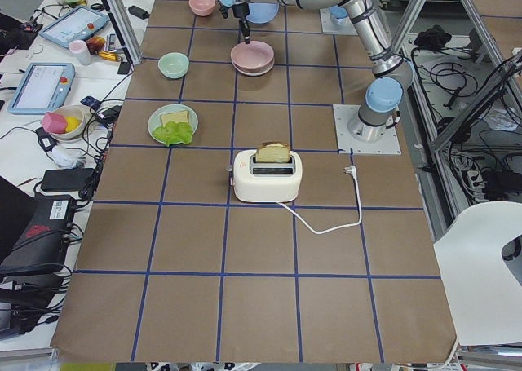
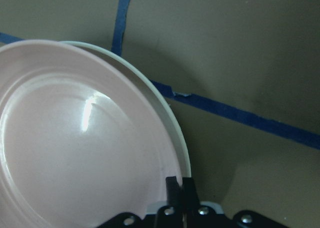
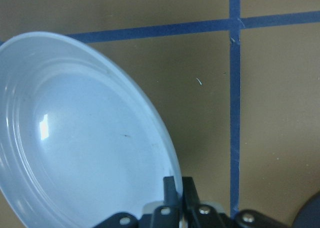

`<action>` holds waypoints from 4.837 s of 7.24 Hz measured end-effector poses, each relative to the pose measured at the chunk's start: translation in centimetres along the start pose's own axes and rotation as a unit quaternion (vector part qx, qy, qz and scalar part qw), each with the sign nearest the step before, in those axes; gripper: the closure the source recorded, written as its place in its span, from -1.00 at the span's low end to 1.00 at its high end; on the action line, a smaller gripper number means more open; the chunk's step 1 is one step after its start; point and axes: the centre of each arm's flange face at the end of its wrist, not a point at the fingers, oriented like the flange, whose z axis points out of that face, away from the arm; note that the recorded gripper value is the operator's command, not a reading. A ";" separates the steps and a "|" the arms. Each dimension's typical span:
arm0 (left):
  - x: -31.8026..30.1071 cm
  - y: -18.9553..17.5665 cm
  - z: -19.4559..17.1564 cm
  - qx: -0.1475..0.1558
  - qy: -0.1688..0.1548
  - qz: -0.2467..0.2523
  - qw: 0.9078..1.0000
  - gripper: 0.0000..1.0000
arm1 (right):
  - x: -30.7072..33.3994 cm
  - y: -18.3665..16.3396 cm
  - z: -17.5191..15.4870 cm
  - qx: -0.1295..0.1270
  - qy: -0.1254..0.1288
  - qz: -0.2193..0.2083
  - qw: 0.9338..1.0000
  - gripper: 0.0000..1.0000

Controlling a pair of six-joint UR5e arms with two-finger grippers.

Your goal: Stack three plates with pink and blue

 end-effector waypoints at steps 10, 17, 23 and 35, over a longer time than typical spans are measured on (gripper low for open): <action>-5.8 -0.7 -10.5 0.022 0.044 0.012 0.999 -1.00 | -1.3 -0.3 -0.3 0.014 -0.022 0.004 1.000 1.00; -21.1 -7.0 -20.9 0.034 0.082 0.037 0.995 -1.00 | -17.8 -0.4 -1.1 0.034 -0.060 0.080 0.994 1.00; -32.5 -9.5 -19.9 0.011 0.078 0.090 0.993 -0.92 | -31.5 1.3 4.6 0.032 -0.078 0.115 0.990 1.00; -43.4 -0.6 -17.1 0.073 0.122 0.074 0.987 -0.96 | -30.1 1.2 4.8 0.015 -0.069 0.132 0.989 -1.00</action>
